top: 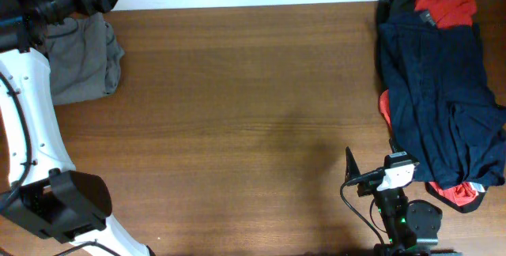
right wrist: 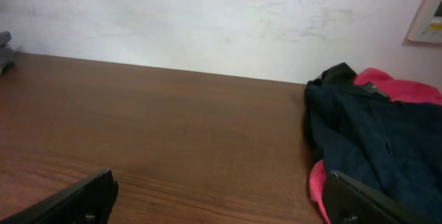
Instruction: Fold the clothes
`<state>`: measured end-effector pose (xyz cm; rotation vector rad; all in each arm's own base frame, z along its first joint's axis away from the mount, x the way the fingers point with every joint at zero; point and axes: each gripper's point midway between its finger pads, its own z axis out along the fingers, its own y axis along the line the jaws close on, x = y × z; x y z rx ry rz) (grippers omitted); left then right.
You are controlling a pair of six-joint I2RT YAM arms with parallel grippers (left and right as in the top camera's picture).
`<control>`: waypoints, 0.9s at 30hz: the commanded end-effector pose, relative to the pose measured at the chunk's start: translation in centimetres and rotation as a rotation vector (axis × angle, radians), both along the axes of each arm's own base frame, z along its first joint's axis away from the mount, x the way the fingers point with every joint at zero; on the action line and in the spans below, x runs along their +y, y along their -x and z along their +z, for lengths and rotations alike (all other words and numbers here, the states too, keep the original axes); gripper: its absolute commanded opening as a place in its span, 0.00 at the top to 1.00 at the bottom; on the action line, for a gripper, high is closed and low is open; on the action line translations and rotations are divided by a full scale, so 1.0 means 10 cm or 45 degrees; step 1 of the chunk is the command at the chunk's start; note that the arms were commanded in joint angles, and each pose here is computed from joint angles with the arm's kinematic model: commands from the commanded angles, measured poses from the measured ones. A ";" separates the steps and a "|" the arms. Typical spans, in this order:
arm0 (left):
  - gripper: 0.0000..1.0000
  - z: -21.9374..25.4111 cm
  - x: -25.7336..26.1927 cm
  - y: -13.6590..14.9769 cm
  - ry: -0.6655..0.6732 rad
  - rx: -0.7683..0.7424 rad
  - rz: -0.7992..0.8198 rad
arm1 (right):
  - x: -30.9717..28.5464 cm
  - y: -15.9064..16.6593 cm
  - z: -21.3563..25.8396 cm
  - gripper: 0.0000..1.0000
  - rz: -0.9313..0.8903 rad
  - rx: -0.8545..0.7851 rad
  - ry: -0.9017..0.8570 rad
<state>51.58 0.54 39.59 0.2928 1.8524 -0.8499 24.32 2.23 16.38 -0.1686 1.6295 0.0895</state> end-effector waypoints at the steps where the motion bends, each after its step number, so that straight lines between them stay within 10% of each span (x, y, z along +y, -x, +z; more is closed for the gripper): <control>1: 0.01 -0.02 -0.02 0.00 0.008 0.003 -0.018 | -0.02 0.00 -0.03 0.01 -0.016 0.001 -0.025; 22: 0.01 -0.04 -0.02 0.01 0.012 0.020 -0.015 | -0.02 0.00 -0.02 0.01 -0.015 0.001 -0.025; 27: 0.01 -0.39 0.22 -0.01 -0.202 0.248 0.363 | -0.02 0.00 -0.02 0.01 -0.015 0.001 -0.025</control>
